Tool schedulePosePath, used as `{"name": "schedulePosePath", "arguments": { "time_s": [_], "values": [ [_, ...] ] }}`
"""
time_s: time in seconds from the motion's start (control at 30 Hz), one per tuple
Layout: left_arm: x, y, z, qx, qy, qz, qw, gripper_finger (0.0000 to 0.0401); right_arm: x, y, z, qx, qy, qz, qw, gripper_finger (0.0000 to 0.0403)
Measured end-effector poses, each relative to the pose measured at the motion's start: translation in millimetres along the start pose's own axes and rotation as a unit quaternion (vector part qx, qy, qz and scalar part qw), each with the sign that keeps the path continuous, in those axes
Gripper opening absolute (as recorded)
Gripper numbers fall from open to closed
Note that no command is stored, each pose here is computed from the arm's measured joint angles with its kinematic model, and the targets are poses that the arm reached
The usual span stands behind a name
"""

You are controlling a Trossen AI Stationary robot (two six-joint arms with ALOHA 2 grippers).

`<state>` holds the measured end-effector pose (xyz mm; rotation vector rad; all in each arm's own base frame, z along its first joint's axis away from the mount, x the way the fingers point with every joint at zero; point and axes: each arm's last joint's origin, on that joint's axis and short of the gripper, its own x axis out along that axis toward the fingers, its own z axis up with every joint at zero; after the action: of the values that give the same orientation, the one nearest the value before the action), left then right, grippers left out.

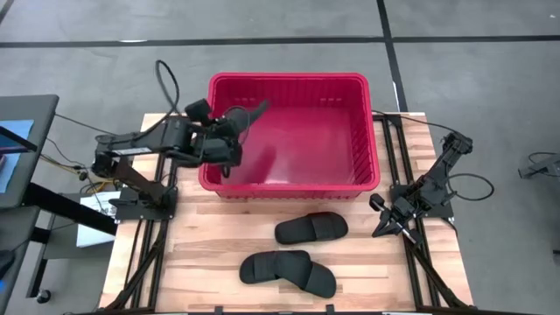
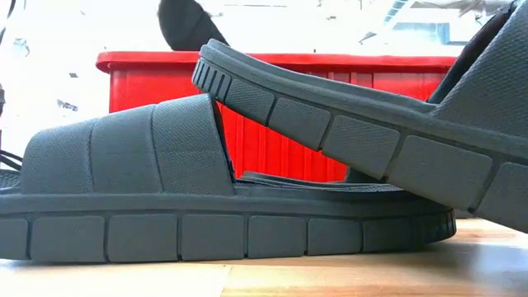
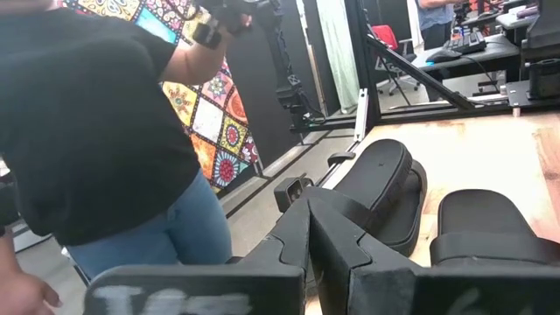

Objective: Pick and place slides into bin
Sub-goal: Put the slide into the organizer bin

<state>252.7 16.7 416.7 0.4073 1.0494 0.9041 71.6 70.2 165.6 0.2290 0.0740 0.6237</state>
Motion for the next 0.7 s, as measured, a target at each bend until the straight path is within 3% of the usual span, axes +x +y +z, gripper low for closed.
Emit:
{"name": "schedulePosePath", "arguments": {
  "time_s": [0.23,0.7],
  "values": [
    [31.4,-6.4,6.1,0.030,0.049,0.032,0.998,0.0000,0.0,0.0,-0.1,0.000,0.000,0.000,1.000,0.0000],
    [78.9,-23.5,12.6,0.081,0.132,0.022,0.988,0.0000,0.0,0.0,0.0,0.000,0.000,0.000,1.000,0.0000]
  ]
}}
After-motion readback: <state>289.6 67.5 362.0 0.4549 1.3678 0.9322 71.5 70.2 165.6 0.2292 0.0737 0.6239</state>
